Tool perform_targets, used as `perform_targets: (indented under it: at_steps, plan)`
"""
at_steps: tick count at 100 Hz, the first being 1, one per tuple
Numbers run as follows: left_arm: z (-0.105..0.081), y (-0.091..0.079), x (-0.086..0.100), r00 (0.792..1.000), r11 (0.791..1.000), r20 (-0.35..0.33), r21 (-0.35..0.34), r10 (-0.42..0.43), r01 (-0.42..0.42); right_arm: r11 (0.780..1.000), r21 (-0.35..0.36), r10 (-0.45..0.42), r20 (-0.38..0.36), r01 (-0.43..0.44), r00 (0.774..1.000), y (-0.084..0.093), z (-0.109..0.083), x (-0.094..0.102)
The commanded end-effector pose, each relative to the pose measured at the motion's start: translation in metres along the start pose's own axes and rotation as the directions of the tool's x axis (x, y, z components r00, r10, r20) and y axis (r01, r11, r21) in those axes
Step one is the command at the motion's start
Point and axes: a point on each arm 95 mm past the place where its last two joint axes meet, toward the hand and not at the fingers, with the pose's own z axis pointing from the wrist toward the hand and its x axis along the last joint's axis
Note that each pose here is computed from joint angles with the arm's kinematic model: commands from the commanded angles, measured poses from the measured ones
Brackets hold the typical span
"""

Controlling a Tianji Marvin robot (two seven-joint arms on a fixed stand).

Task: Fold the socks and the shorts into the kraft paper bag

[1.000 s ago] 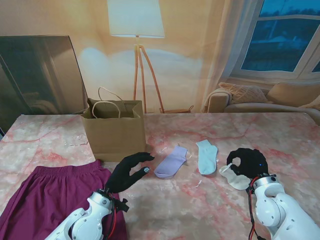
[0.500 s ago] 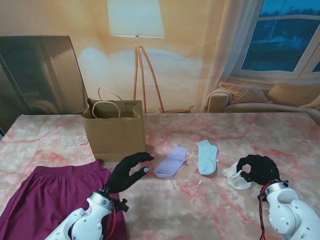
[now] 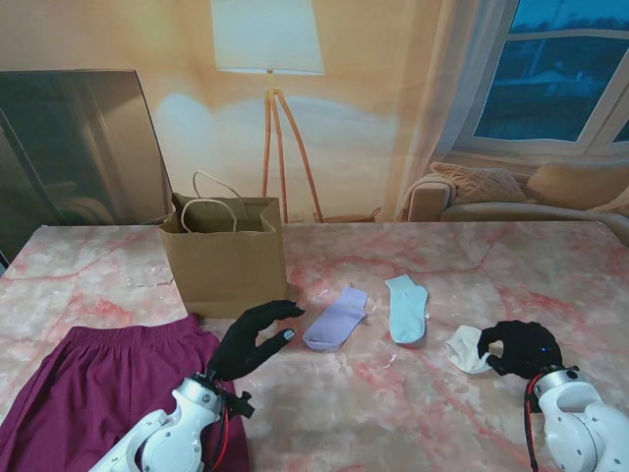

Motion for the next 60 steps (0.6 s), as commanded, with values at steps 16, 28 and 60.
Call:
perform_targets:
  at_steps: [16, 28, 60]
  plan:
    - [0.000, 0.001, 0.001, 1.000, 1.000, -0.002, -0.002, -0.004, 0.004, 0.996, 0.082, 0.039, -0.040, -0.036, 0.998, 0.002, -0.014, 0.003]
    - [0.000, 0.001, 0.001, 1.000, 1.000, -0.001, -0.002, -0.004, 0.004, 0.995, 0.028, 0.097, -0.056, -0.095, 0.994, 0.013, -0.017, 0.011]
    - [-0.001, 0.000, 0.001, 1.000, 1.000, -0.001, 0.001, 0.000, 0.000, 0.983, -0.093, 0.155, -0.073, -0.161, 0.985, 0.038, -0.007, 0.032]
